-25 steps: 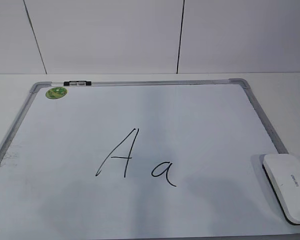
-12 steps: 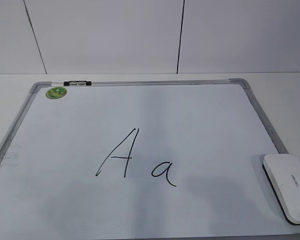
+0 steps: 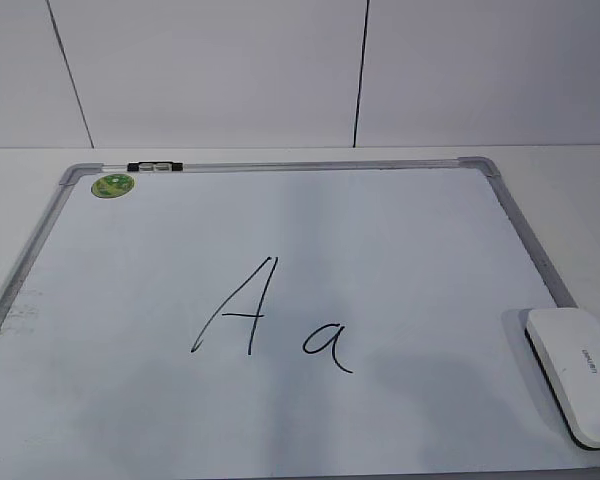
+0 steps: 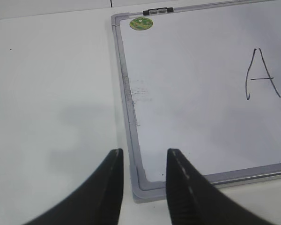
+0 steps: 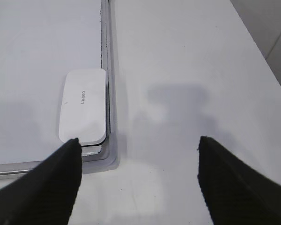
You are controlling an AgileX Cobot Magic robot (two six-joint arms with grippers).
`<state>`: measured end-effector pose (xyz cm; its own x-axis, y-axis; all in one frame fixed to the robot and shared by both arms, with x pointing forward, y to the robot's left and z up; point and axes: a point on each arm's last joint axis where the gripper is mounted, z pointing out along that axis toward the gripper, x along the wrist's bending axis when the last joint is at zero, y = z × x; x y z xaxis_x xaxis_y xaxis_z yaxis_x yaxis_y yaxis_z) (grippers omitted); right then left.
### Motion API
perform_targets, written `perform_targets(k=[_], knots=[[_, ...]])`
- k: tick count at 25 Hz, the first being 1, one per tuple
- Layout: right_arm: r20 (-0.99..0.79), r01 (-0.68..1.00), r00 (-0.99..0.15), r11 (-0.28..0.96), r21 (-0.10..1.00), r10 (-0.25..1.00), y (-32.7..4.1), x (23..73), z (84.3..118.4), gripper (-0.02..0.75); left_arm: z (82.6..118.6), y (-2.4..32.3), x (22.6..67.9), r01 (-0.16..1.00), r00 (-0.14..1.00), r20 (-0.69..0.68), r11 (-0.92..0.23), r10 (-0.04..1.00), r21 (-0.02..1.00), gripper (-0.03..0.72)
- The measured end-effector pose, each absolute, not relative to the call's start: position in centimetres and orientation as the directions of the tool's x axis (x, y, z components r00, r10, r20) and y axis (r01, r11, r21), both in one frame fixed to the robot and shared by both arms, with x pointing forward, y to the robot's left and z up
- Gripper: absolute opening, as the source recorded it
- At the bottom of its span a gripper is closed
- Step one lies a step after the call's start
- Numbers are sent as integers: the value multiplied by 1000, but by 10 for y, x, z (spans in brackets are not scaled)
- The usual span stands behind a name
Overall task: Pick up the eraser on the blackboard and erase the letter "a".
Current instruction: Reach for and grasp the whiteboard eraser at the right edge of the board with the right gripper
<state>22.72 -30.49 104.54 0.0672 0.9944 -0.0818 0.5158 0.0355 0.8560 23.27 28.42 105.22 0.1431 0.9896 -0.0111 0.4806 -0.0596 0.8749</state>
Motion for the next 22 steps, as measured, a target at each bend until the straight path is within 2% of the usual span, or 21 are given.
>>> perform_targets(k=[16,22], knots=[[-82,519,67,36,854,994,-305,229,1047,587,1052,284,233,481,143,-11,-60,990,875,235],[-60,584,41,25,812,997,-303,261,1061,587,1052,284,233,481,143,-11,-60,990,875,235]])
